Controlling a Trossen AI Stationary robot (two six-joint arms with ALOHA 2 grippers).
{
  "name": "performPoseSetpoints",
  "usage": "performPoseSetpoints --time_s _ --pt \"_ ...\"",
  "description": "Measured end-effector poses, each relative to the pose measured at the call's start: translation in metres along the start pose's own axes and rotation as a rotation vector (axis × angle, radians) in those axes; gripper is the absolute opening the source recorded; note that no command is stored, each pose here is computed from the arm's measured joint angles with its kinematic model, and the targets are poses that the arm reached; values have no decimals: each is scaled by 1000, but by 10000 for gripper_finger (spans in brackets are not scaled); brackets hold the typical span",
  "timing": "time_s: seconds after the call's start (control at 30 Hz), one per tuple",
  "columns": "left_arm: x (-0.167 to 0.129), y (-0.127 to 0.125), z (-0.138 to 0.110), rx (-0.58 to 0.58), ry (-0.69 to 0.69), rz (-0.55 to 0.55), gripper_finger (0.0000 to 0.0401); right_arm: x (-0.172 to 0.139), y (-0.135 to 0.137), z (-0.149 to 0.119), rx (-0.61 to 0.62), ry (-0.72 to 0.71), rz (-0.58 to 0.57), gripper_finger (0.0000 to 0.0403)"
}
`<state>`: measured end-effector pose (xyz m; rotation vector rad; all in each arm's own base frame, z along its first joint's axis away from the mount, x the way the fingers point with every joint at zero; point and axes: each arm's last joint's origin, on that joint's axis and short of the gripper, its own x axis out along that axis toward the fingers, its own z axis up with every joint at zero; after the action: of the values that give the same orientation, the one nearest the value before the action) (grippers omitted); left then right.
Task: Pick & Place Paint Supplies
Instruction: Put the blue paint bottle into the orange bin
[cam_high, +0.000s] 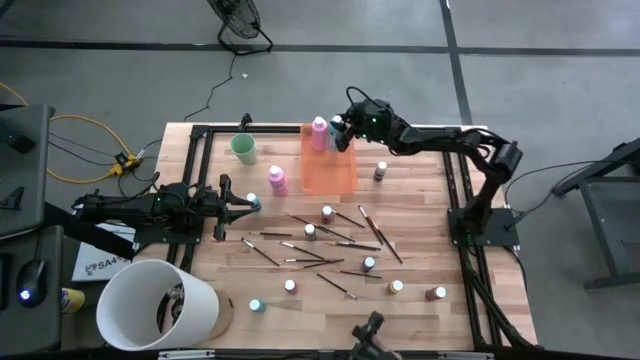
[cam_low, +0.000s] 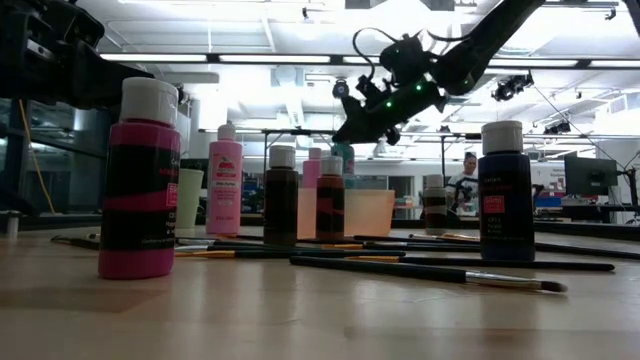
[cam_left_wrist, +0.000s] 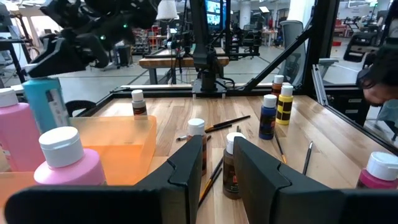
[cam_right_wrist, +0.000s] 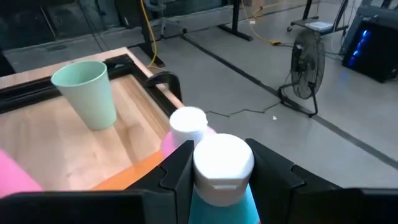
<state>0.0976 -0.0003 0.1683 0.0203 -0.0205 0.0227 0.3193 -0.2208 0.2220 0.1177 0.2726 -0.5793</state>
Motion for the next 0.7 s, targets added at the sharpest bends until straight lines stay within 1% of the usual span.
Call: performPoseSetpoints --time_s 0.13,0.37,0.57,0.7 --pt "0 0 0 0 0 0 88 8 -8 -5 -21 24 -10 121" --pt "0 0 0 0 0 0 88 11 -13 2 -22 -7 -32 119" --pt "0 0 0 0 0 1 88 11 -17 1 -78 -6 14 126" --pt "0 0 0 0 0 1 88 11 -27 1 -68 -8 39 123"
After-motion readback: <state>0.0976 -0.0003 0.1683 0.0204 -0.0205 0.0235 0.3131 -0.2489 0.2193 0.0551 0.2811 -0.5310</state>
